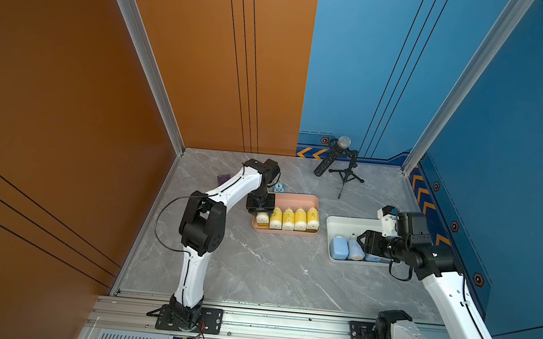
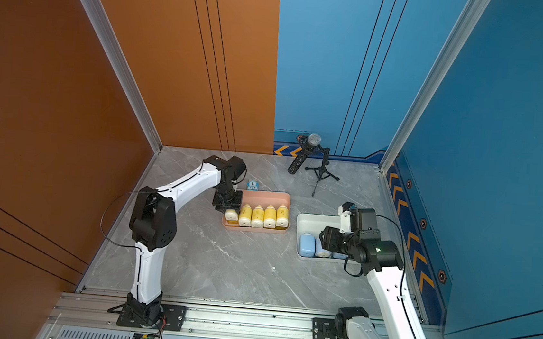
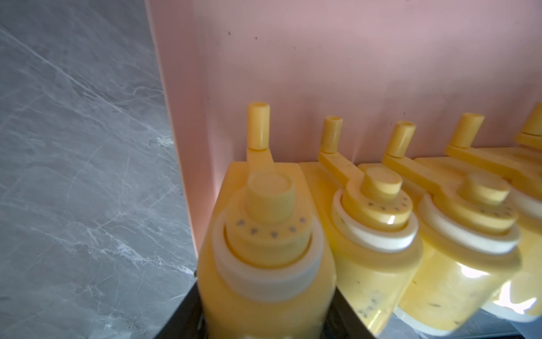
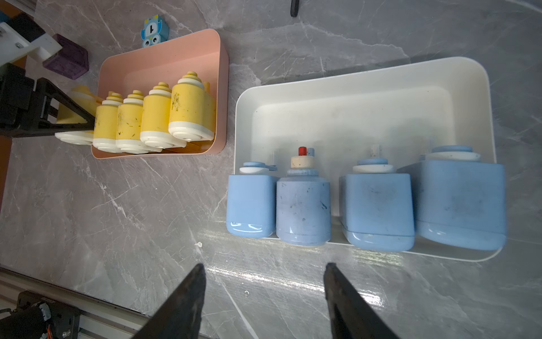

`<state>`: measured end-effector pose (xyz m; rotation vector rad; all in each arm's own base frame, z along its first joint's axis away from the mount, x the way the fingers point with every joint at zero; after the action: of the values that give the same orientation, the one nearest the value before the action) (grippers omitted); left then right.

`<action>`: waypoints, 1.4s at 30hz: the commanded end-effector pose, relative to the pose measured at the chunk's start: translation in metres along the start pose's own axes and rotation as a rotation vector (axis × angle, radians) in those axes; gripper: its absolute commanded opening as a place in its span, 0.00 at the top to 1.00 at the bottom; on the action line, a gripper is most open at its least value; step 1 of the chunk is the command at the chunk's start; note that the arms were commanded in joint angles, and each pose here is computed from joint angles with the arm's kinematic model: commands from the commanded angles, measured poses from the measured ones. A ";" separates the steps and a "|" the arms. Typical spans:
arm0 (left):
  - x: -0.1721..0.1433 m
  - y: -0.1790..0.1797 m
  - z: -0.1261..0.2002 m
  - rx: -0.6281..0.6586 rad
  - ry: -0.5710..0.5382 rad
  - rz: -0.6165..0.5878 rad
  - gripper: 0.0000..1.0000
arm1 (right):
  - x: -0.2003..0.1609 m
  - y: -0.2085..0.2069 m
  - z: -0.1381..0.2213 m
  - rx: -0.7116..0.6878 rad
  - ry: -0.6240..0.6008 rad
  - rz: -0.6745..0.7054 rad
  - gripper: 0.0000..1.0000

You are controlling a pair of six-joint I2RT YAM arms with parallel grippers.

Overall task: Place the pencil sharpeners by color into the storage box
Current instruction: Place the pencil sharpener in the storage box.

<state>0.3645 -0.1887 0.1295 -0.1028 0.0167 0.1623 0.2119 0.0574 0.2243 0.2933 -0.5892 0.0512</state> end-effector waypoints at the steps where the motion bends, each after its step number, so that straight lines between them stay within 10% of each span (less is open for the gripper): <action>1: 0.001 -0.004 0.002 0.015 -0.011 0.001 0.67 | -0.004 0.001 0.005 0.008 0.007 0.007 0.35; 42: 0.002 -0.002 -0.016 0.047 0.020 0.012 0.52 | -0.004 0.001 0.006 0.010 0.005 0.008 0.35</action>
<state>0.3642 -0.1897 0.1139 -0.0727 0.0462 0.1730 0.2106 0.0581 0.2258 0.3009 -0.5940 0.0541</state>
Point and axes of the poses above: each gripper's point midway between its finger pads, its own z axis back along the fingers, its own y axis along the line the jaws close on, x = y × z, the point moved 4 cm from there along z, back along the fingers, and after that the axes turned 6 degrees about z, right-handed, at the moved point
